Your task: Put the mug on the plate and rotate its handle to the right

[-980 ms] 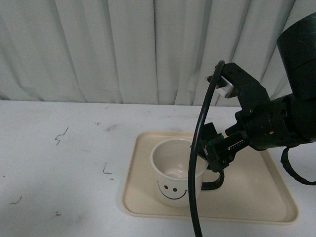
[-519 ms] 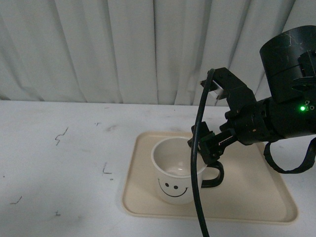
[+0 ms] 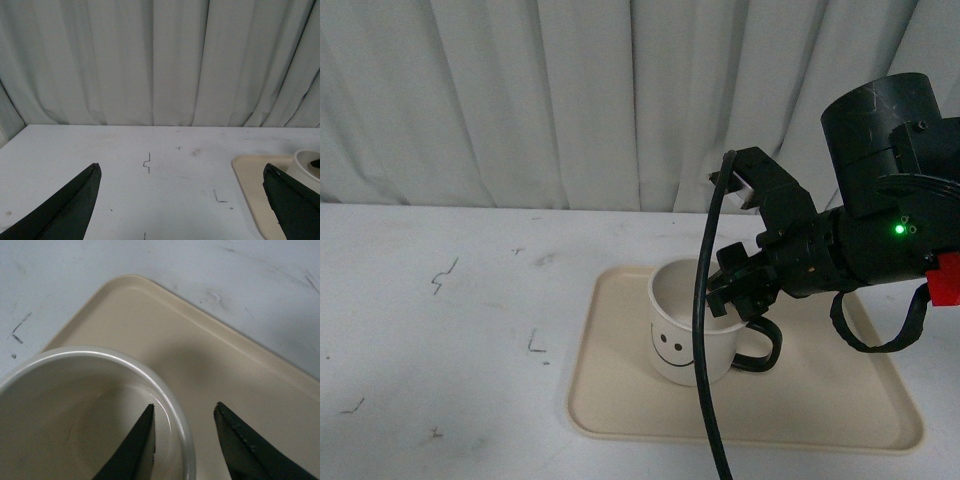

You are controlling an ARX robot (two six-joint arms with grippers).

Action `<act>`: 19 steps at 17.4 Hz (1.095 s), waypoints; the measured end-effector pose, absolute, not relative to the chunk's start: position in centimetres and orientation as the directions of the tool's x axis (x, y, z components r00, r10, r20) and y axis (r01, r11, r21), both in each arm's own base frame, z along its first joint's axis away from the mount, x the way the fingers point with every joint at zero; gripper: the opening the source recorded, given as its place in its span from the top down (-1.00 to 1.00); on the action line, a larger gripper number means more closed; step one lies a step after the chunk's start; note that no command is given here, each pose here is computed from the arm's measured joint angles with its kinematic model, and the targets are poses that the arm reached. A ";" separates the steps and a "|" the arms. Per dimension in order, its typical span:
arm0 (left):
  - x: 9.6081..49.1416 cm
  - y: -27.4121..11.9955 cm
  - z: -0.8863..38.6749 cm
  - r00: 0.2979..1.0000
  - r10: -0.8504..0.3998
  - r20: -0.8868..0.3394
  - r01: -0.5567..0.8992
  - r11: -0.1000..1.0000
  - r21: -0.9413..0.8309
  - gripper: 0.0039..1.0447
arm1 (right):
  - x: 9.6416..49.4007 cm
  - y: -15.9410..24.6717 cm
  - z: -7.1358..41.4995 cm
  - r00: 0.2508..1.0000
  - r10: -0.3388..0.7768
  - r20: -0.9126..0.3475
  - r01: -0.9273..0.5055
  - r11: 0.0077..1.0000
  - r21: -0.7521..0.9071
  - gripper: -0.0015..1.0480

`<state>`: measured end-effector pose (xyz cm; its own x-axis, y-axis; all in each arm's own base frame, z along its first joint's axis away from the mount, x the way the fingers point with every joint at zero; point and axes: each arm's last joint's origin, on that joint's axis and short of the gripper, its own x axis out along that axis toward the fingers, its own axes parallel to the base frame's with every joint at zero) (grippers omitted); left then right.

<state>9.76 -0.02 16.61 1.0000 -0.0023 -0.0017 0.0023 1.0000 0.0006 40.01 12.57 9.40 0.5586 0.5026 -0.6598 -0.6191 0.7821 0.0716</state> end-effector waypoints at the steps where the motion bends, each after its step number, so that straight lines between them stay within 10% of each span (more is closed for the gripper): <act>1: 9.8 0.0 16.6 1.000 -0.002 -0.002 0.002 1.000 0.001 -0.88 | 39.9 12.6 9.6 0.549 0.512 -0.660 -0.630 0.773 0.076 0.42; 5: 9.8 0.0 16.6 1.000 -0.002 -0.001 0.002 1.000 0.001 -0.88 | 39.5 12.2 11.9 0.530 0.567 -0.631 -0.693 0.718 0.062 0.93; 13: 9.8 0.0 16.6 1.000 -0.002 -0.002 0.002 1.000 0.001 -0.88 | 36.7 10.6 15.0 0.347 0.692 -0.634 -0.875 0.481 0.046 0.93; 19: 9.8 0.0 16.6 1.000 -0.002 -0.001 0.002 1.000 0.001 -0.88 | 36.4 8.7 13.7 0.305 0.675 -0.672 -0.875 0.478 0.083 0.93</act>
